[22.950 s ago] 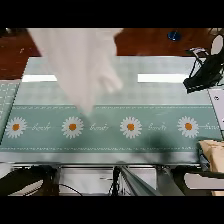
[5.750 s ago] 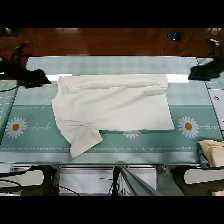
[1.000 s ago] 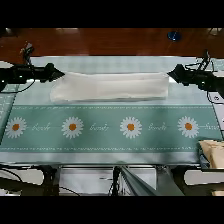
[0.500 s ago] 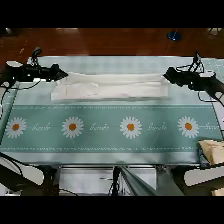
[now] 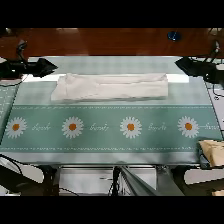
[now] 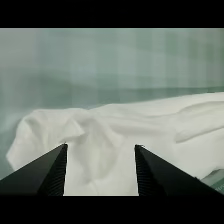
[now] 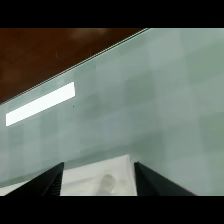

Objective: Fold the shirts.

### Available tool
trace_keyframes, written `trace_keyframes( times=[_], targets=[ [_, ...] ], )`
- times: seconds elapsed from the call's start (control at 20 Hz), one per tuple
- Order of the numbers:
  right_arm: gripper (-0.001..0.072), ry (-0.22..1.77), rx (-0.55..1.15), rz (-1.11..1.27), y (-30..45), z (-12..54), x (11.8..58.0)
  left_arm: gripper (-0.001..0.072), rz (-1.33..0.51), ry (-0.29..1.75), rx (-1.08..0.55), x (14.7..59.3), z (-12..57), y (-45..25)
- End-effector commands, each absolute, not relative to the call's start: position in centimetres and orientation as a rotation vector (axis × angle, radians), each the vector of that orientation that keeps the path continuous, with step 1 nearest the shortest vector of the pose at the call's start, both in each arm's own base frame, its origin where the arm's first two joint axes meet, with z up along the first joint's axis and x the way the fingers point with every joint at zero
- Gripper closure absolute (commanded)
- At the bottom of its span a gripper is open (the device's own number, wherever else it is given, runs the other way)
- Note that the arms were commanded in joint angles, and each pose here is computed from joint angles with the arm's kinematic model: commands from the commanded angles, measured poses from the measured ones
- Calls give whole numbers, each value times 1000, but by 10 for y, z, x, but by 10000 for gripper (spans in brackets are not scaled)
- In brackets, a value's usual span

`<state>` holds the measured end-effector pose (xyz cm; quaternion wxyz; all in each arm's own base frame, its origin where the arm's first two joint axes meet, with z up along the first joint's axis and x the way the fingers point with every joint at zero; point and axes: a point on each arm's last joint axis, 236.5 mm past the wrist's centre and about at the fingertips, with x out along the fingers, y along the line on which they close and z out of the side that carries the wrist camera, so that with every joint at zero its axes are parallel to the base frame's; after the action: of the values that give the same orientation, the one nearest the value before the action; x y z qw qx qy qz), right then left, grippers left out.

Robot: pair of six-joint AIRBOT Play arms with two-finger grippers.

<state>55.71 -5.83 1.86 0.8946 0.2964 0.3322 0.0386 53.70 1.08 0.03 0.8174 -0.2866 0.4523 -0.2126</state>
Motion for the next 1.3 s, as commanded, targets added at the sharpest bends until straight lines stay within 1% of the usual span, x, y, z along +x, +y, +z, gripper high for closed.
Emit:
trace_keyframes(
  times=[0.0,0.1,0.25,0.35,0.75,0.95,1.0,1.05,1.15,1.2,1.25],
  targets=[
    [161,870,610,43,-101,17,520,212,-415,1003,-540,515,21,41],
    [119,982,707,65,-105,-1,501,212,-437,1026,-510,507,27,35],
    [118,1059,906,165,-88,-20,491,212,-486,1054,-493,502,27,14],
    [119,1071,969,194,-78,-31,495,212,-509,1066,-472,502,26,1],
    [124,1185,952,233,-24,-86,504,212,-579,1092,-422,500,25,-39],
    [155,1208,911,250,14,-97,513,212,-588,1095,-417,499,25,-45],
    [205,1221,907,261,25,-100,512,212,-589,1095,-417,499,25,-45],
    [270,1240,905,275,36,-102,511,212,-592,1096,-416,499,25,-46],
    [595,1250,886,307,52,-101,510,212,-598,1100,-416,498,25,-50],
    [692,1239,887,348,58,-92,512,220,-606,1106,-414,497,25,-53],
    [693,1223,879,401,64,-78,513,300,-609,1117,-424,495,25,-57]
  ],
)
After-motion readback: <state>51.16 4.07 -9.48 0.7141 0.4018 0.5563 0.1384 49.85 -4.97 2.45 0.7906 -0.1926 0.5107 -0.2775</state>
